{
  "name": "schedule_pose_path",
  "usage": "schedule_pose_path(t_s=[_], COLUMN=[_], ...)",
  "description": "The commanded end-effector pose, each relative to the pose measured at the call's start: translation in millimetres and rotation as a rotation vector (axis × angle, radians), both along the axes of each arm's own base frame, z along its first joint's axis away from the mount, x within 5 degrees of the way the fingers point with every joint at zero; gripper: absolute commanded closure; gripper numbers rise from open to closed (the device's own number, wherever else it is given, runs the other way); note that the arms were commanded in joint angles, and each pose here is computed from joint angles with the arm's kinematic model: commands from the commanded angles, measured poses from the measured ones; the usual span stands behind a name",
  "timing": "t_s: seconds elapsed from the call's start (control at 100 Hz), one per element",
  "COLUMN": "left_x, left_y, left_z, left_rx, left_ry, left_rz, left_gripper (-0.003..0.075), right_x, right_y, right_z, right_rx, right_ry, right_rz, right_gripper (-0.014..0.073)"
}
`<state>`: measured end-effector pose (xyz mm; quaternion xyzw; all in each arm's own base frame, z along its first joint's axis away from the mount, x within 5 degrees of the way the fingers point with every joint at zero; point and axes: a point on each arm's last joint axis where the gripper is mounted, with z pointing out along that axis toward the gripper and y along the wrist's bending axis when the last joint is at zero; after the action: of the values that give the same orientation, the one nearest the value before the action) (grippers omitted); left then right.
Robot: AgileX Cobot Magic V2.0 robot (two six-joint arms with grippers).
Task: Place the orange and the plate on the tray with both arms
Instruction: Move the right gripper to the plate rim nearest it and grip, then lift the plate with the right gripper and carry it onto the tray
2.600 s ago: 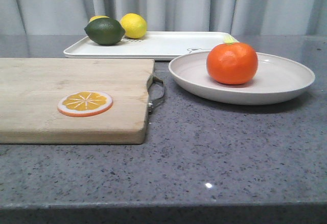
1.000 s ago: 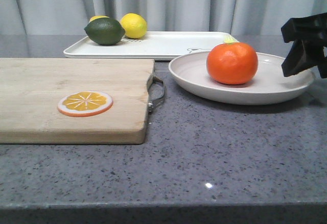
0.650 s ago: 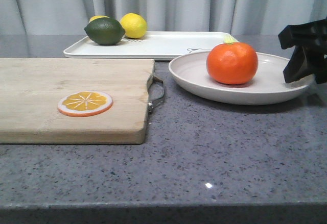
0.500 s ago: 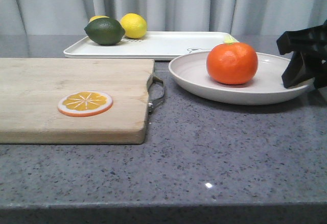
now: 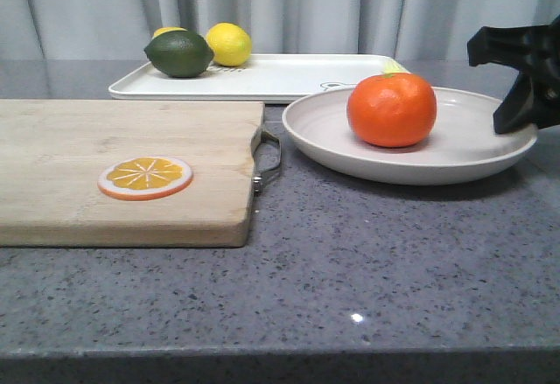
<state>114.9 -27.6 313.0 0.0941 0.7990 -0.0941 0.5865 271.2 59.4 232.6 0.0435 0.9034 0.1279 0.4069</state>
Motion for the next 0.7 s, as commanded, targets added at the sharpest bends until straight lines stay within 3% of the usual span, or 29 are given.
schedule_pose_path(t_s=[0.0, 0.2, 0.42, 0.54, 0.69], left_x=[1.9, 1.9, 1.9, 1.9, 1.9], left_y=[1.7, 1.7, 1.7, 1.7, 1.7], left_z=[14.6, 14.6, 14.6, 14.6, 14.6], left_rx=[-0.039, -0.039, -0.039, -0.039, -0.039], left_ry=[-0.079, -0.079, -0.079, -0.079, -0.079], left_rz=[0.029, 0.029, 0.029, 0.029, 0.029], left_gripper=[0.0101, 0.0101, 0.0101, 0.0101, 0.0101], right_x=[2.2, 0.1, 10.9, 26.4, 60.3], right_y=[-1.1, 0.8, 7.7, 11.2, 18.7], right_z=[15.8, 36.4, 87.3, 113.3, 122.7], right_rx=[-0.016, 0.057, 0.096, 0.109, 0.113], right_ry=[-0.082, -0.103, -0.164, -0.232, -0.243], right_rz=[0.009, -0.010, 0.036, 0.042, 0.049], right_gripper=[0.0700, 0.0692, 0.0692, 0.0692, 0.0692])
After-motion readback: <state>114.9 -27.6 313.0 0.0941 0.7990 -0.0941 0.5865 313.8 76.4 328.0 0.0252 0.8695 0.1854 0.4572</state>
